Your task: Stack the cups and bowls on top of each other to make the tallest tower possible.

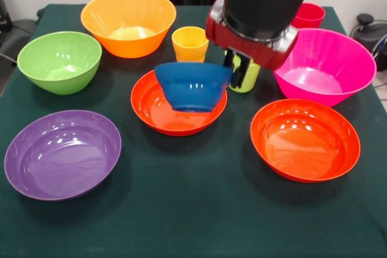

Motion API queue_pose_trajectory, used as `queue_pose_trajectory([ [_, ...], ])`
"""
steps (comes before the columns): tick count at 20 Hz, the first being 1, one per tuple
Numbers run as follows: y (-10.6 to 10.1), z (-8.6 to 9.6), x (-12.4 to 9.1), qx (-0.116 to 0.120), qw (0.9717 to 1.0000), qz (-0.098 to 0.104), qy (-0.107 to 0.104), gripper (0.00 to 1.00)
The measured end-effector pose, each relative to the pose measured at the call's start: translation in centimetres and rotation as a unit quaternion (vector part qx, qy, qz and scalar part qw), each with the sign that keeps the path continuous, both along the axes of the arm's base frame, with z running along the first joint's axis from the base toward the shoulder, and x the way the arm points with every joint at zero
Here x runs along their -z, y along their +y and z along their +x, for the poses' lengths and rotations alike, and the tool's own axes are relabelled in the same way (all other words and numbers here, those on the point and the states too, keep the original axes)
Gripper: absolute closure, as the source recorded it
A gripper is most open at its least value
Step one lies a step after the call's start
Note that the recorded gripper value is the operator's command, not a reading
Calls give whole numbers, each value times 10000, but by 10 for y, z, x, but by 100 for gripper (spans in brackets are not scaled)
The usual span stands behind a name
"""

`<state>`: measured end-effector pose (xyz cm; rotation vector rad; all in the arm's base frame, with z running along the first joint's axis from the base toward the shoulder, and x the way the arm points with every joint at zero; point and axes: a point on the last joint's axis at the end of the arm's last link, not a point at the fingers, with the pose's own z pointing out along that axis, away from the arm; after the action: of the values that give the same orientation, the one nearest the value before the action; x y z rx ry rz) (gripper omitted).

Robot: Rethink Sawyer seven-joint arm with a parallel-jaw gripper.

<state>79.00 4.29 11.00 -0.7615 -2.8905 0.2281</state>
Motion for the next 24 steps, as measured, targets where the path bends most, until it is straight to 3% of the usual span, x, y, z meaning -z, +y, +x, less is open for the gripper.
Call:
queue_pose_trajectory([
  [9,-3,0,54,-72,9996,-33,-258,100],
  [18,-28,-11,99,87,9999,28,-98,100],
  [24,-44,-9,110,180,9998,43,-98,100],
])
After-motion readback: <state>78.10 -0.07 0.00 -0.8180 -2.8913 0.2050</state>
